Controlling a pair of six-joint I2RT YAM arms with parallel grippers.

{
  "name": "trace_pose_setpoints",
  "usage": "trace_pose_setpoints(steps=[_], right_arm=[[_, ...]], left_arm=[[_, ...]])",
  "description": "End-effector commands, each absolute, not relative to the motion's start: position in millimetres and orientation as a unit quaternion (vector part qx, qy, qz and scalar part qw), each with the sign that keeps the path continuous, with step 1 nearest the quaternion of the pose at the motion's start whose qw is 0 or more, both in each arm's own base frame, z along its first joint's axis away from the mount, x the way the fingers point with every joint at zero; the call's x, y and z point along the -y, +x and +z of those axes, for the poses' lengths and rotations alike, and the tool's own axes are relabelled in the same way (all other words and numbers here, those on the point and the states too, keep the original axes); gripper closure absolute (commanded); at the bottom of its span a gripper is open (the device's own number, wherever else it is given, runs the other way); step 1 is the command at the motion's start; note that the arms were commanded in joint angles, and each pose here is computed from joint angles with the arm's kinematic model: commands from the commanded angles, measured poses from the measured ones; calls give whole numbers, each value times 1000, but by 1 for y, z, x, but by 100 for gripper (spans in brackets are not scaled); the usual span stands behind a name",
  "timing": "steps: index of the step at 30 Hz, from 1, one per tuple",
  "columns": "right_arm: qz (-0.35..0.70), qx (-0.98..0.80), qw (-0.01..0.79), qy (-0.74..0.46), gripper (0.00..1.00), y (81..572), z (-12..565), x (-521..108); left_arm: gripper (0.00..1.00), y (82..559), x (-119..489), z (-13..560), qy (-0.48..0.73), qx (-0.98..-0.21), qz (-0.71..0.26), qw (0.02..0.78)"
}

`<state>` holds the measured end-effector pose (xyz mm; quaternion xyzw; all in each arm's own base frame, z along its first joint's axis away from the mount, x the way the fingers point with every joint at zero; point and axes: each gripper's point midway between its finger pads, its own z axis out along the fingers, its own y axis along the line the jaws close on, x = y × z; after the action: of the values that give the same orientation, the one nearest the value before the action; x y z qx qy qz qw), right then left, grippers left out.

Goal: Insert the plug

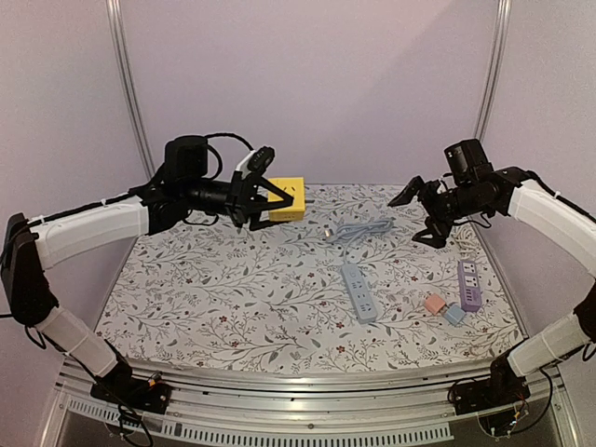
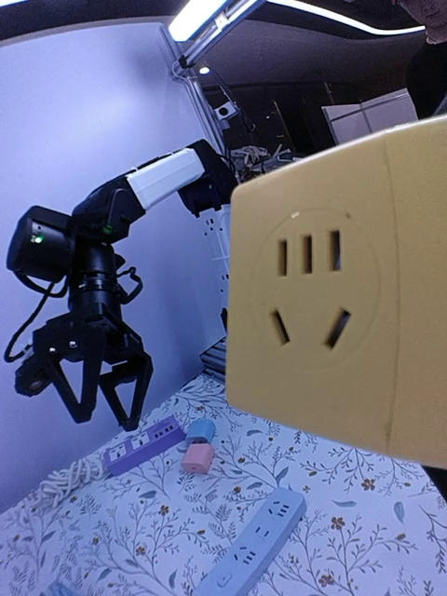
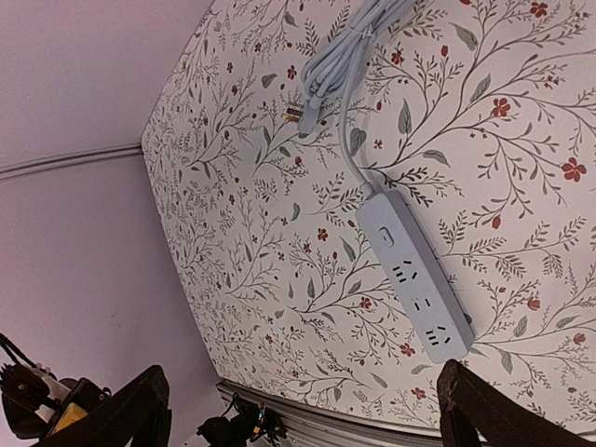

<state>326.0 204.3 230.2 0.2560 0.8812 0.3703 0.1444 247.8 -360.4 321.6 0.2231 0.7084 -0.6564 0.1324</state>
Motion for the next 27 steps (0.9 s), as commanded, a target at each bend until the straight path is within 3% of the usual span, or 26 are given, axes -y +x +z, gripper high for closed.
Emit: trace_pose_setpoints(steps=[1, 13, 21, 27], right_arm=[[357, -901, 142, 202, 1, 327, 227, -208], [278, -943, 151, 100, 1, 320, 197, -207], [261, -957, 126, 27, 1, 308, 175, -231], [226, -969, 95, 6, 1, 305, 147, -236]], left_arm=[[100, 245, 356, 332, 236, -695, -665, 141], [100, 258, 338, 280, 189, -801, -548, 152], [100, 267, 279, 212, 127, -912, -352, 168], [100, 258, 251, 197, 106, -932, -298, 179]])
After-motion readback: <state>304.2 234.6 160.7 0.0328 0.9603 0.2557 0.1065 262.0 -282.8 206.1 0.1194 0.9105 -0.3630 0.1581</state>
